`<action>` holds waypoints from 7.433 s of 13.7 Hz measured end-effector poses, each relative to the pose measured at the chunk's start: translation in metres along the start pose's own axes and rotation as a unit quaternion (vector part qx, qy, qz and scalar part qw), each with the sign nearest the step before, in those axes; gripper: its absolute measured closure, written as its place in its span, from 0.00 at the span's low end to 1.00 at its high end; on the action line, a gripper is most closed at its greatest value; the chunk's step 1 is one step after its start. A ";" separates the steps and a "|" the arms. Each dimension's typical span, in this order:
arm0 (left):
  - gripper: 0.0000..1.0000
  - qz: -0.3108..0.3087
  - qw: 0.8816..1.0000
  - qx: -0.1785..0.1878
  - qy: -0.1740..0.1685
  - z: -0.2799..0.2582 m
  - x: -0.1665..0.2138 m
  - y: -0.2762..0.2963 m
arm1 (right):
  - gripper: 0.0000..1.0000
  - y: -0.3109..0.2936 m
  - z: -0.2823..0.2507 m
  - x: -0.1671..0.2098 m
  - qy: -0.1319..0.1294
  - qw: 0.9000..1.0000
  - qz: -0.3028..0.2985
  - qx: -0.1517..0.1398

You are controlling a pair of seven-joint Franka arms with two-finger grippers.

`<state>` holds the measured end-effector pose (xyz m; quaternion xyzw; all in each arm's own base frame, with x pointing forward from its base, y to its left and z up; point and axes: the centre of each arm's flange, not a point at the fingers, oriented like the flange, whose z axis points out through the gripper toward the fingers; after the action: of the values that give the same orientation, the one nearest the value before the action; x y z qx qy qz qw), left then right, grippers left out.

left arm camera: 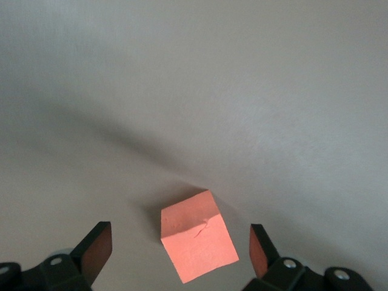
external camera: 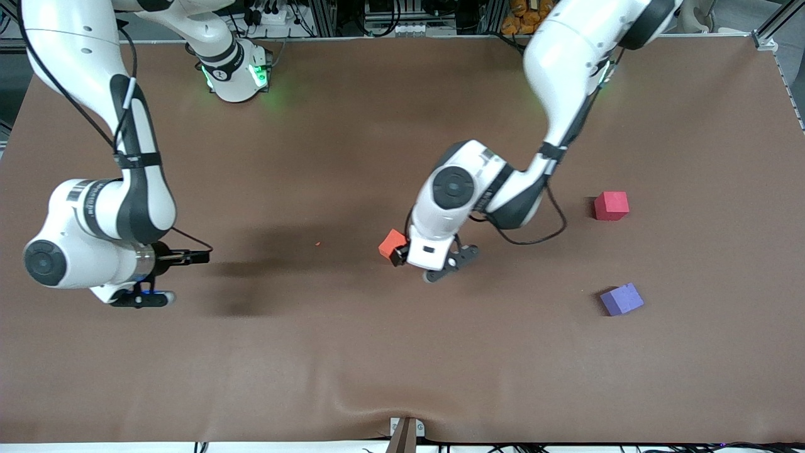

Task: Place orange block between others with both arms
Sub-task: 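Set down the orange cube while the left gripper reaches toward it, then grasp the orange cube with the left gripper while the right gripper withdraws, then carry the orange cube with the left gripper toward the pink cube, then lower the orange cube between the pink and purple cubes, open the left gripper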

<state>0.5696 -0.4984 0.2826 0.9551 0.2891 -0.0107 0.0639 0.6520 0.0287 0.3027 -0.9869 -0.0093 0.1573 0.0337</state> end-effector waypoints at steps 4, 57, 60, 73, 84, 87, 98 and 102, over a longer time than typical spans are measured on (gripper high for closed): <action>0.00 -0.061 0.998 0.001 0.006 0.022 -0.021 0.005 | 0.00 -0.062 0.007 -0.016 -0.049 0.999 -0.016 -0.009; 0.43 0.084 0.992 0.091 -0.030 -0.122 0.275 -0.244 | 0.00 0.043 -0.303 -0.210 0.131 0.987 0.094 0.006; 0.43 0.128 0.988 0.083 -0.028 -0.098 0.283 -0.288 | 0.00 0.043 -0.304 -0.210 0.134 0.986 0.094 0.006; 0.43 0.265 0.962 0.067 -0.024 -0.026 0.307 -0.385 | 0.00 0.043 -0.304 -0.210 0.135 0.986 0.094 0.006; 0.44 0.333 0.941 0.063 -0.024 0.003 0.324 -0.420 | 0.00 0.043 -0.304 -0.210 0.135 0.986 0.094 0.007; 0.44 0.337 0.939 0.061 -0.025 0.007 0.320 -0.416 | 0.00 0.042 -0.304 -0.209 0.135 0.986 0.094 0.007; 0.44 0.335 0.940 0.052 -0.029 0.010 0.315 -0.412 | 0.00 0.037 -0.299 -0.203 0.129 0.988 0.088 0.006; 0.39 0.328 0.943 0.052 -0.029 0.009 0.320 -0.419 | 0.00 0.021 -0.298 -0.202 0.128 0.989 0.075 -0.005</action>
<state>0.6037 0.0221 0.2069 0.9983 -0.0429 -0.0317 0.0226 0.5525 -0.0174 0.6461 -0.9970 0.0681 0.0319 0.0174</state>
